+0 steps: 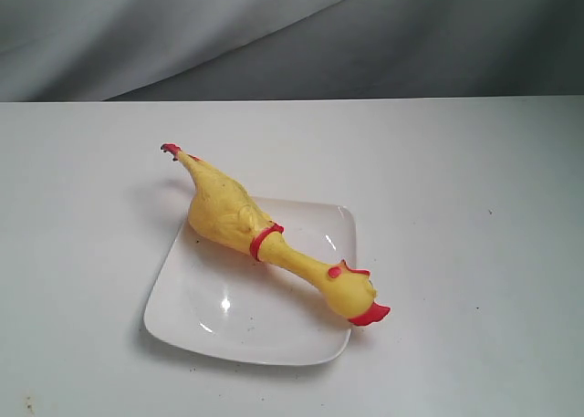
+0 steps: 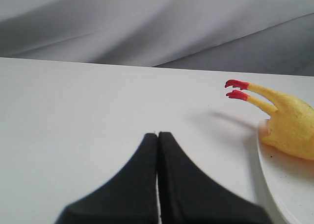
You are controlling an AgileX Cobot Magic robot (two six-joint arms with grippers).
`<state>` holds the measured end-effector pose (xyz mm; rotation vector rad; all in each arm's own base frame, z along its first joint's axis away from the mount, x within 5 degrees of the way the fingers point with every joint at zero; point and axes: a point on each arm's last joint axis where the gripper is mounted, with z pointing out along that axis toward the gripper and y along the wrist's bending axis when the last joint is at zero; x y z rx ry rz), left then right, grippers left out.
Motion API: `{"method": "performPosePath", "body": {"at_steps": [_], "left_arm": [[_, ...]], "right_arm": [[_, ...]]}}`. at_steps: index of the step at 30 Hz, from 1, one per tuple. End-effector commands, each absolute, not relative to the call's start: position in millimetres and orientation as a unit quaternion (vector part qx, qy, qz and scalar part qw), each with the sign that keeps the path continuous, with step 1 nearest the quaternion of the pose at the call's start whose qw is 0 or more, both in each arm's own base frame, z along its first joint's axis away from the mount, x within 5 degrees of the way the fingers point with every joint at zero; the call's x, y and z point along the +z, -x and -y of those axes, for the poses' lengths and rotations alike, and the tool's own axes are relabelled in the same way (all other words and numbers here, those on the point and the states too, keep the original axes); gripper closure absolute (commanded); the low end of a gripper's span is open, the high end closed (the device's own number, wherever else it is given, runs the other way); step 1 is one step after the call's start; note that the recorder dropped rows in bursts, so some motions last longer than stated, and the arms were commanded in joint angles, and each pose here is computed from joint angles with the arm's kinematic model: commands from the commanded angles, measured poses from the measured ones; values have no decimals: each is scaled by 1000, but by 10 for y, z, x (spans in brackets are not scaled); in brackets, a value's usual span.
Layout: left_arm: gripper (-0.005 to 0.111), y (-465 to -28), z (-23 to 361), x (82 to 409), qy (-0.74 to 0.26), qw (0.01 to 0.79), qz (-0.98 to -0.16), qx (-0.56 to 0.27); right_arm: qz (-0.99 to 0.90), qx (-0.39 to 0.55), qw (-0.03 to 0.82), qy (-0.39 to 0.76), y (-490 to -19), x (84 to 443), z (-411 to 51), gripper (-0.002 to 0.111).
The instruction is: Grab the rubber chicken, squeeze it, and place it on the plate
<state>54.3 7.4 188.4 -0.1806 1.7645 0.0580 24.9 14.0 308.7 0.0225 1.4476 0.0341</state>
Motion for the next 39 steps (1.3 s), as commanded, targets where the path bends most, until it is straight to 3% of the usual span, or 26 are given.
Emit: {"method": "performPosePath", "body": {"at_steps": [1,6,10,17,30,39], "left_arm": [[106,-542,-72,1875,79,634,-769,23],[106,-542,-72,1875,79,634,-769,23],[106,-542,-72,1875,79,634,-769,23],[106,-542,-72,1875,79,634,-769,23],[106,-542,-72,1875,79,634,-769,23],[106,-542,-72,1875,79,634,-769,23]], "right_arm": [[-691,-38,721,40,-326,2816,-103,108],[-700,19,713,38,-426,2553,-98,108],[-699,104,703,-78,-513,2290,-51,108],[-695,155,687,-146,-550,2124,-31,108],[-764,-22,645,-10,-543,1947,25,108],[-787,-15,616,-17,-537,1834,23,108]]}}
